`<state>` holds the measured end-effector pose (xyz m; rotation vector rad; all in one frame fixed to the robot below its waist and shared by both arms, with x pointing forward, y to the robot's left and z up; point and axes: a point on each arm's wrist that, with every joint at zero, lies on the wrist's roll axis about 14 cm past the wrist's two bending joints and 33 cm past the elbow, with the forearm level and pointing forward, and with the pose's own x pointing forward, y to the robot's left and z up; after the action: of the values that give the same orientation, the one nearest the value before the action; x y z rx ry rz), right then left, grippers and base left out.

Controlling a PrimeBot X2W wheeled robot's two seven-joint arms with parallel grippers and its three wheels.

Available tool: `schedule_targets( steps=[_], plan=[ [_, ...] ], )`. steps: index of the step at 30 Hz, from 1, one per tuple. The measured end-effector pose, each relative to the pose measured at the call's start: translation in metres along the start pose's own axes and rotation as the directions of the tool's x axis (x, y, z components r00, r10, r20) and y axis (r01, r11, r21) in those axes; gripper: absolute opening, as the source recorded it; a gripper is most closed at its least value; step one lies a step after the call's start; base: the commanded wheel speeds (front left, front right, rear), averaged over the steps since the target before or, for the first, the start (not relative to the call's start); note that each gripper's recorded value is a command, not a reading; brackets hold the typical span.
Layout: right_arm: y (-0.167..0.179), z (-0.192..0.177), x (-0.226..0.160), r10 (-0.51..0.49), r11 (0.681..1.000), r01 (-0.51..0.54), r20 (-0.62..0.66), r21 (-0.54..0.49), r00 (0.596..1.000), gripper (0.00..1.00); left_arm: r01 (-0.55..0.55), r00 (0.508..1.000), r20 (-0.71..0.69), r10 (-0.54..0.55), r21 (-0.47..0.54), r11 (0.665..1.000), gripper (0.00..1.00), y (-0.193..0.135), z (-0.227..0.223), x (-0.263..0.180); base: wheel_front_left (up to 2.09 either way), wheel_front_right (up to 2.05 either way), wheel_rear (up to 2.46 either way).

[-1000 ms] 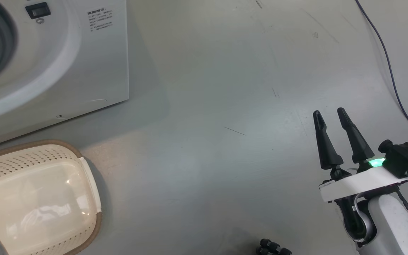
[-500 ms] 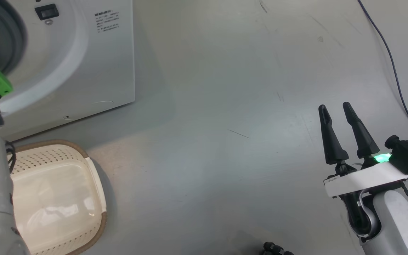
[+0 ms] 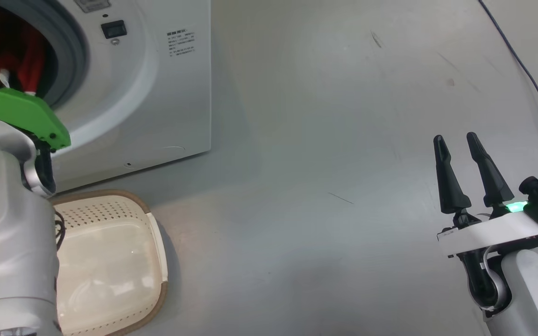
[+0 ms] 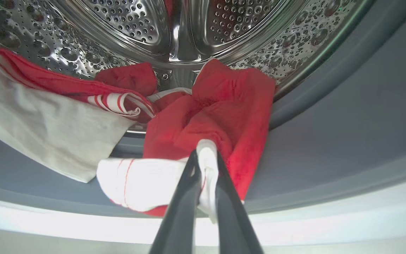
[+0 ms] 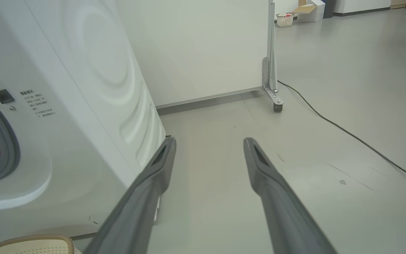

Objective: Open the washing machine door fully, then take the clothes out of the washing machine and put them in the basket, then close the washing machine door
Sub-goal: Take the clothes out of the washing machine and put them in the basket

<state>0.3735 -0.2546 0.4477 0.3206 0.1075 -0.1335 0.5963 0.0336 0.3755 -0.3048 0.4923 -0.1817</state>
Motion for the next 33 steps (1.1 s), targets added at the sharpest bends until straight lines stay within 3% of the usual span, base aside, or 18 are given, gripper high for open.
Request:
schedule_targets(
  steps=[19, 33],
  plan=[
    [0.033, 0.006, -0.020, 0.117, 0.993, -0.117, 0.030, 0.009, 0.993, 1.00, 0.067, 0.972, 0.218, -0.085, 0.090, 0.994, 0.00, 0.006, 0.018, -0.098, 0.00, 0.00, 0.00],
    [0.070, 0.006, -0.029, 0.228, 0.973, -0.229, 0.045, 0.021, 0.973, 1.00, 0.047, 0.900, 0.422, -0.108, 0.154, 0.987, 0.00, 0.012, 0.065, -0.167, 0.00, 0.00, 0.00]
  ],
)
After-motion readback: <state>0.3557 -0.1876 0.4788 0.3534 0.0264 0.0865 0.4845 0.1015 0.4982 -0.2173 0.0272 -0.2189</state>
